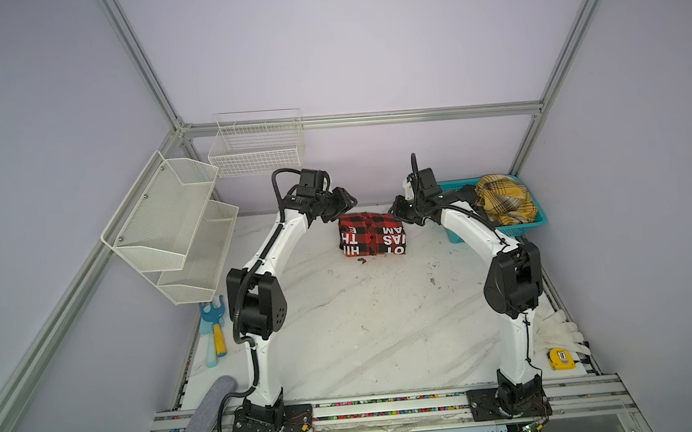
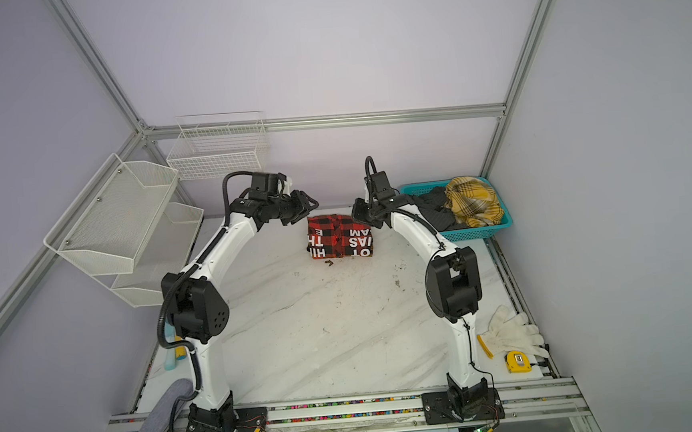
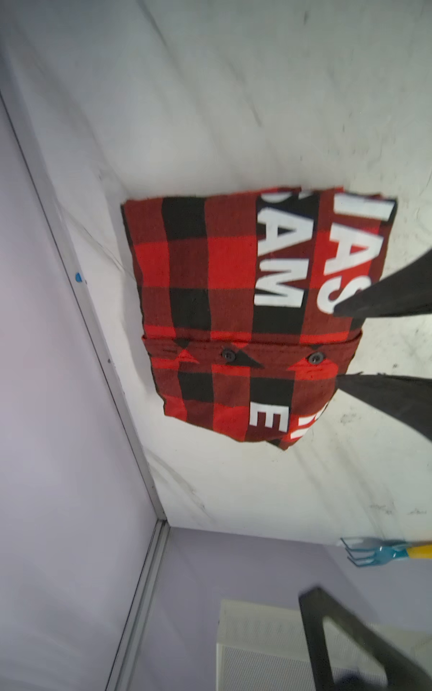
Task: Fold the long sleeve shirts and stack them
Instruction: 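Grasp the folded shirt's near edge with both grippers and pull it toward the robot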
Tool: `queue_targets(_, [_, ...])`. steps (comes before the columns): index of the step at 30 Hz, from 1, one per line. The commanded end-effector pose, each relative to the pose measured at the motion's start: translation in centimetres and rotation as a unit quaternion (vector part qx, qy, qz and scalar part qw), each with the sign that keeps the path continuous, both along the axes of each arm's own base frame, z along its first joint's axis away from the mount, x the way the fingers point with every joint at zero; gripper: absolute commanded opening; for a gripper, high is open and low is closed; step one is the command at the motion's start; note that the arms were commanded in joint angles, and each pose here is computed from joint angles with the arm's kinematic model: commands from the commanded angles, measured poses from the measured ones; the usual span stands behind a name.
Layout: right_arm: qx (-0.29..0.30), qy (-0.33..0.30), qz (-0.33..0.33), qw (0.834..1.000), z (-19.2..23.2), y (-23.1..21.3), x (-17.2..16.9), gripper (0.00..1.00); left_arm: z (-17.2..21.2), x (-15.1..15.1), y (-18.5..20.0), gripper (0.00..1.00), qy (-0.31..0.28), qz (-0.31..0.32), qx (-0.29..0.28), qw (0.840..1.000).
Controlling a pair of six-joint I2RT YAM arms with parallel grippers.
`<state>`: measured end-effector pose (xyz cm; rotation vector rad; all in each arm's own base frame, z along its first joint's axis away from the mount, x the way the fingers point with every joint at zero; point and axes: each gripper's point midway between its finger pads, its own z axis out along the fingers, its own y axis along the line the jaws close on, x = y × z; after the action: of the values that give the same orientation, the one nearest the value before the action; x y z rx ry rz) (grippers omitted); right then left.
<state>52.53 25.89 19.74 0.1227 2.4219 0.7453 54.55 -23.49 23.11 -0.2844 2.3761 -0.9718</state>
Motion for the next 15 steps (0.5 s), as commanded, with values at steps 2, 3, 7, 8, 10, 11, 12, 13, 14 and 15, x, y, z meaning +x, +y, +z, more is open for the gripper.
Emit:
queue_targets(2, [-0.017, 0.021, -0.004, 1.0, -3.6, -0.5, 1.3, 0.25, -4.6, 2.0, -0.3, 0.46, 0.041, -0.006, 0.007, 0.999])
queue_targets(3, [-0.019, 0.026, -0.008, 0.999, -4.4, -0.9, 1.6, 0.25, -5.7, 2.1, -0.2, 0.45, 0.05, -0.006, 0.012, 0.999])
queue_targets(7, [-0.035, 0.043, -0.012, 0.998, -7.3, -1.8, 2.3, 0.26, -9.4, 2.2, 0.4, 0.45, 0.075, 0.002, 0.038, 0.996])
queue_targets(8, [-0.038, 0.05, -0.009, 0.998, -8.2, -1.7, 2.2, 0.26, -10.1, 2.2, 0.6, 0.45, 0.081, 0.003, 0.04, 0.996])
queue_targets(10, [-0.047, 0.071, -0.004, 0.996, -10.4, -1.8, 1.5, 0.26, -11.6, 1.8, 0.7, 0.45, 0.097, 0.004, 0.045, 0.994])
queue_targets(11, [-0.048, 0.077, -0.003, 0.996, -11.2, -1.9, 1.3, 0.25, -12.1, 1.5, 0.7, 0.45, 0.103, 0.002, 0.046, 0.994])
queue_targets(12, [-0.051, 0.086, -0.005, 0.995, -12.1, -2.1, 0.8, 0.25, -12.7, 1.2, 0.7, 0.46, 0.11, 0.002, 0.048, 0.993])
queue_targets(13, [-0.057, 0.093, -0.006, 0.994, -12.9, -2.4, 0.3, 0.25, -13.3, 0.8, 0.7, 0.46, 0.116, 0.0, 0.049, 0.992])
queue_targets(14, [-0.056, 0.094, -0.008, 0.994, -13.0, -2.6, 0.0, 0.25, -13.5, 0.4, 0.7, 0.47, 0.12, -0.001, 0.048, 0.992])
queue_targets(15, [-0.053, 0.098, -0.01, 0.994, -13.4, -2.6, -0.6, 0.25, -13.7, 0.0, 0.7, 0.48, 0.123, -0.003, 0.048, 0.991])
